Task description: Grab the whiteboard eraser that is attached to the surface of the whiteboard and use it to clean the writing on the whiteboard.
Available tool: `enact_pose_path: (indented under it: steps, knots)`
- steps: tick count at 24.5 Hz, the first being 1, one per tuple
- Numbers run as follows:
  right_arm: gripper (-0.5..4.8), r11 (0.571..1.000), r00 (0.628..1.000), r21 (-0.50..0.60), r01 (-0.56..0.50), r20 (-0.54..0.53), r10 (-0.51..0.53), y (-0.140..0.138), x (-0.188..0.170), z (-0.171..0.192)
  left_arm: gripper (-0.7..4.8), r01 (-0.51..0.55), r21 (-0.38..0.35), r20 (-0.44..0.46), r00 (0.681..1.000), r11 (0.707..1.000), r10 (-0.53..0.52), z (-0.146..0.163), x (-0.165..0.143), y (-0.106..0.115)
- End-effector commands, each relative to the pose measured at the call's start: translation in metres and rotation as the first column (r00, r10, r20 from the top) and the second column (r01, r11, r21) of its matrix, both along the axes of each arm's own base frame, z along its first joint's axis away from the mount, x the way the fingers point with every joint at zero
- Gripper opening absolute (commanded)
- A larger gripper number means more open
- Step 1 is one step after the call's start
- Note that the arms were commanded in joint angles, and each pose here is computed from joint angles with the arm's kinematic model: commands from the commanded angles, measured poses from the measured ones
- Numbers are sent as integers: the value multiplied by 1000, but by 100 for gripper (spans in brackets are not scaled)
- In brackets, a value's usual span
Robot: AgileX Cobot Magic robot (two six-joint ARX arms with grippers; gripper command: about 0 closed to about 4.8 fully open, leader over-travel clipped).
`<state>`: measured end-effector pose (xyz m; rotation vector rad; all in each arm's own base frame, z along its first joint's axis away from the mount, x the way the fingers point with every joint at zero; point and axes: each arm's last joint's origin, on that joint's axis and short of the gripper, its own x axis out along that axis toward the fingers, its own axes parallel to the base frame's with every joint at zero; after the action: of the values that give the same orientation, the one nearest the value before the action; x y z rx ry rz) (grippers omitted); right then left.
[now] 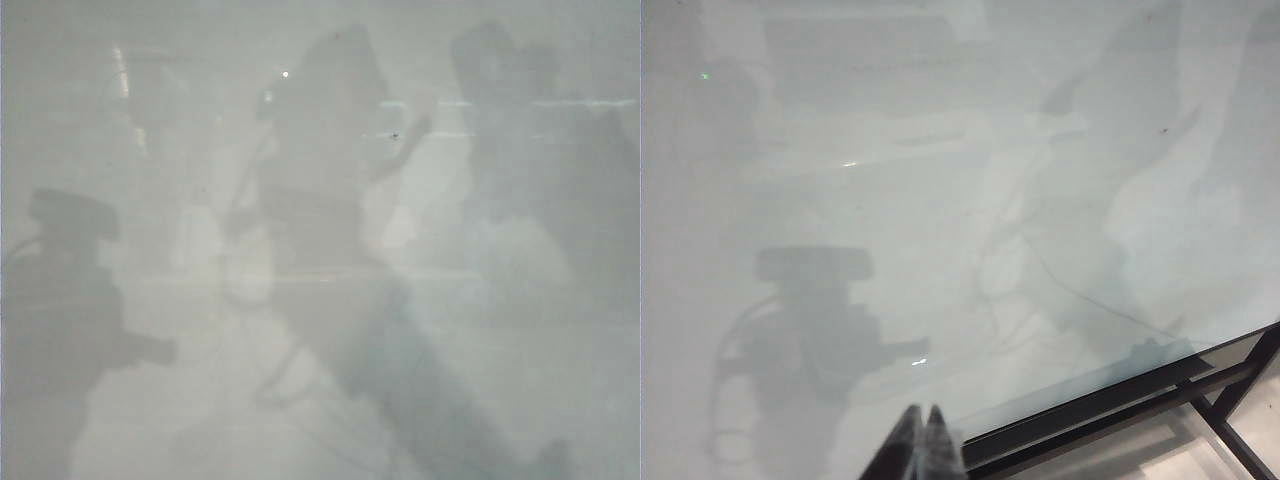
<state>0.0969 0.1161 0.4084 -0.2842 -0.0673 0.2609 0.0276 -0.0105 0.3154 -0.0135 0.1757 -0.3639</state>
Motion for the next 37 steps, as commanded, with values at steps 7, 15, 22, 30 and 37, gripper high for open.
enact_pose_path:
  steps: [7,15,22,30,37]
  knots:
    - [135,968,977,195,155,113,-179,-14,72,-78,-5,14,-3,20,1000,1000,-14,2,-1,0]
    - [135,962,976,228,151,118,-181,-12,119,-99,-5,14,-3,21,1000,1000,-14,2,-1,0]
    - [135,960,973,243,137,147,-176,0,149,-124,-5,14,-2,21,1000,1000,-14,2,-1,0]
    - [135,950,961,223,220,121,-251,-17,167,-136,-5,17,-3,21,1000,1000,-17,2,-1,0]
    - [135,965,972,194,175,120,-201,-38,178,-141,-5,17,-2,23,1000,1000,-17,2,-1,0]
